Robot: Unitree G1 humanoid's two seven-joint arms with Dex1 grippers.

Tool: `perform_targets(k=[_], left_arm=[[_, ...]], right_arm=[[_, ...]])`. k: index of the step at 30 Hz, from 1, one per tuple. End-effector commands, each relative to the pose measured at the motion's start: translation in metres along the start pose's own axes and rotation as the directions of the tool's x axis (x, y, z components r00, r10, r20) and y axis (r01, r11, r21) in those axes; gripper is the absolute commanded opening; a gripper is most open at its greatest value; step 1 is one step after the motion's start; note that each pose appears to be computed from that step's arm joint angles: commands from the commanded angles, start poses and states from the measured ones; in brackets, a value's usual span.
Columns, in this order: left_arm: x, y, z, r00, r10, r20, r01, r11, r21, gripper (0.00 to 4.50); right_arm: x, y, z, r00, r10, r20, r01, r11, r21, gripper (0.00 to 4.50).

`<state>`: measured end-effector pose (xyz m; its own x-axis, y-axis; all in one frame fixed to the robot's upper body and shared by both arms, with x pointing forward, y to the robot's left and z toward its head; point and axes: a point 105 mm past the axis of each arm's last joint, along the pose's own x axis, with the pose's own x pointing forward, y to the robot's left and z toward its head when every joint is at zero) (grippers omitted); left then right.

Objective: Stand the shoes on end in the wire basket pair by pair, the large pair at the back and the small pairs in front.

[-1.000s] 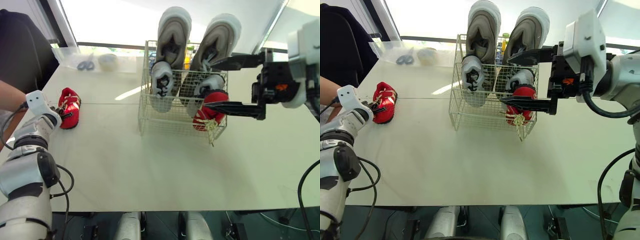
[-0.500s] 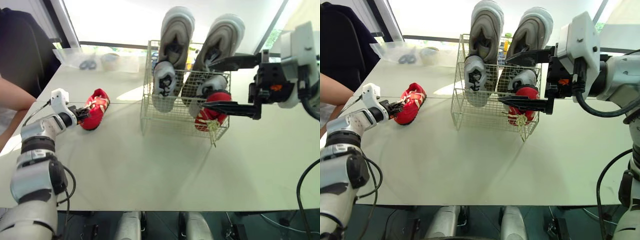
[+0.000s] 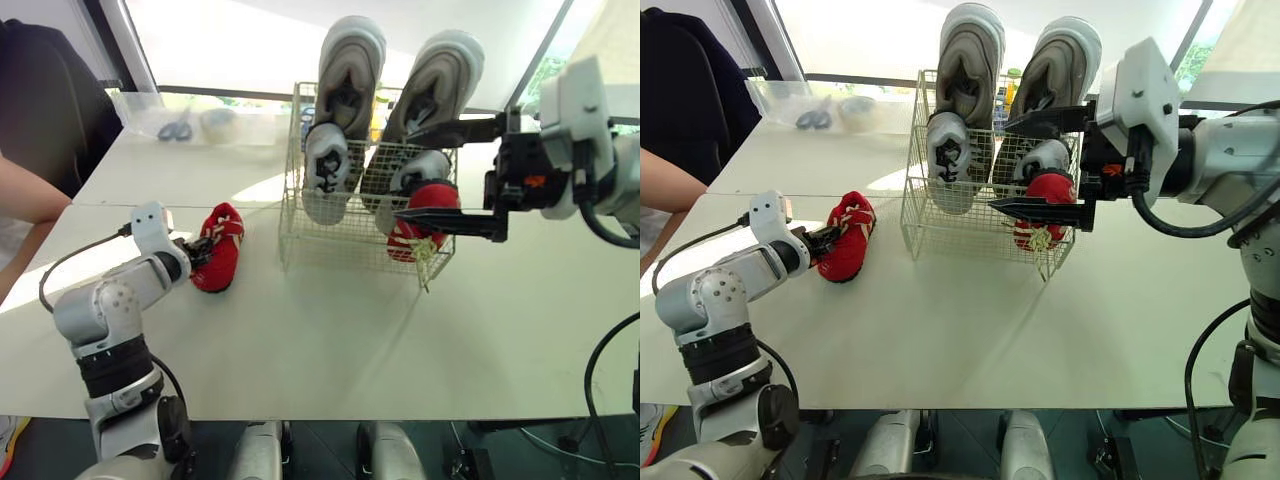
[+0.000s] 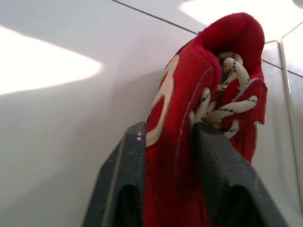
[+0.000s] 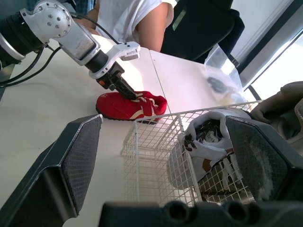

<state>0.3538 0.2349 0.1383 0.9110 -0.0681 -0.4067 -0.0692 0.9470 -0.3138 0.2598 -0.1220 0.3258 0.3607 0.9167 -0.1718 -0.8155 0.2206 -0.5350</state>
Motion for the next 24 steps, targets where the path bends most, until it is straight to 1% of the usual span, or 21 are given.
perform_targets(k=[1,6,9,13,17,21,24], left_arm=[[-0.015,-0.013,0.036,0.992,-0.029,0.123,0.019,0.997,0.079,3.58],[-0.022,-0.026,0.062,0.979,-0.059,0.195,0.036,0.993,0.116,3.58],[-0.014,-0.021,0.068,0.979,-0.041,0.200,0.017,0.992,0.123,3.58],[0.008,-0.002,0.065,0.985,-0.007,0.173,-0.015,0.991,0.130,3.58],[0.031,0.008,0.057,0.990,-0.009,0.141,-0.010,0.991,0.137,3.58],[0.053,0.002,0.046,0.992,-0.082,0.097,0.065,0.984,0.167,3.58],[0.062,-0.001,0.044,0.990,-0.113,0.089,0.094,0.977,0.193,3.58]], right_arm=[[-0.003,0.000,0.006,1.000,-0.010,0.013,0.010,0.999,-0.037,4.50],[-0.004,0.002,0.005,1.000,-0.011,0.010,0.012,0.999,-0.041,4.50],[-0.004,0.001,0.005,1.000,-0.014,0.010,0.014,0.999,-0.044,4.50],[-0.005,0.001,0.004,1.000,-0.021,0.007,0.021,0.999,-0.048,4.50],[-0.006,0.002,0.003,1.000,-0.027,-0.002,0.027,0.998,-0.049,4.50],[-0.006,0.002,0.003,1.000,-0.029,-0.008,0.029,0.998,-0.048,4.50],[-0.007,0.002,0.003,0.999,-0.034,-0.011,0.033,0.998,-0.048,4.50]])
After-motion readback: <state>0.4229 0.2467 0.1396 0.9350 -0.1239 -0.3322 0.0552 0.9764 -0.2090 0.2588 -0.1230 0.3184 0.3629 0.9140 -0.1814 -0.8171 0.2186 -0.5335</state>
